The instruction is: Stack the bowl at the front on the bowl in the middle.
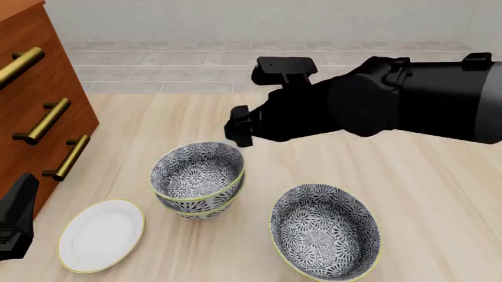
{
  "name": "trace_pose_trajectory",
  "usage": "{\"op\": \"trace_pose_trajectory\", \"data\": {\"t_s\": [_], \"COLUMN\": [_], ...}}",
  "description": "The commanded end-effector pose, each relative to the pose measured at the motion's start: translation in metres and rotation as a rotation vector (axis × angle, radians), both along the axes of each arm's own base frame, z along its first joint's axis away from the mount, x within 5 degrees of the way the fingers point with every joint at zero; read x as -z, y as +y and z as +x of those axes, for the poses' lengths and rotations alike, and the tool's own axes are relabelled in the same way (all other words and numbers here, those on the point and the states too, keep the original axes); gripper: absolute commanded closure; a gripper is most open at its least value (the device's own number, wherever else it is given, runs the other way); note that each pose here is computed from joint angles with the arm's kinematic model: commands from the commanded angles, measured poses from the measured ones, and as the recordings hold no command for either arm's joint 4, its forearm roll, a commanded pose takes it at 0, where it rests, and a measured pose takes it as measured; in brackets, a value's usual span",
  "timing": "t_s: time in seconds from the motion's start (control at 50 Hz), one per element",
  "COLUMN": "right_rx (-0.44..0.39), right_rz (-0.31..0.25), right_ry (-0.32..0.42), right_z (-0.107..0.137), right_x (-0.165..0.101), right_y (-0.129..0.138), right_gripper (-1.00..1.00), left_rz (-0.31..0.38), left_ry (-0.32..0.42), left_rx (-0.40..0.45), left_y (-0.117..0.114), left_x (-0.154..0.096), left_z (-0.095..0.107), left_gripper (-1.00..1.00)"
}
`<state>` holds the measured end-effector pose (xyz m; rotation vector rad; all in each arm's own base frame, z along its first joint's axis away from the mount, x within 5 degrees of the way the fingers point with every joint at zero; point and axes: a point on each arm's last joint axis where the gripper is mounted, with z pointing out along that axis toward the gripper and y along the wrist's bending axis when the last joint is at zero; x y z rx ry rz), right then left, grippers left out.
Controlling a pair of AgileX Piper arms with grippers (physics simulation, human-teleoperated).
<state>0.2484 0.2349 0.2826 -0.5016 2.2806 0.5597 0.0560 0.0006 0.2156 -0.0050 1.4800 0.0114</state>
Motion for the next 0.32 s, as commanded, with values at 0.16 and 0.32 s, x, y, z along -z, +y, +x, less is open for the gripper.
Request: {"op": "trace_pose_trajectory", "data": {"t_s": [0.16,0.32], "right_rx": [0.005,0.024], "right_rz": [0.001,0.004], "right_ry": [-0.055,-0.079], "right_z": [-0.032,-0.048], "right_x": [-0.033,-0.041], "right_y": [-0.044,-0.068], "right_gripper": [-1.00,-1.00], "left_rz": [-0.002,-0.002], "left_ry": [0.003,0.003], "left_rx": [0.000,0.000], "left_y": [0.000,0.000], "left_x": [0.000,0.000], "left_z": [0.000,0.000], "left_gripper": [-1.00,-1.00]}}
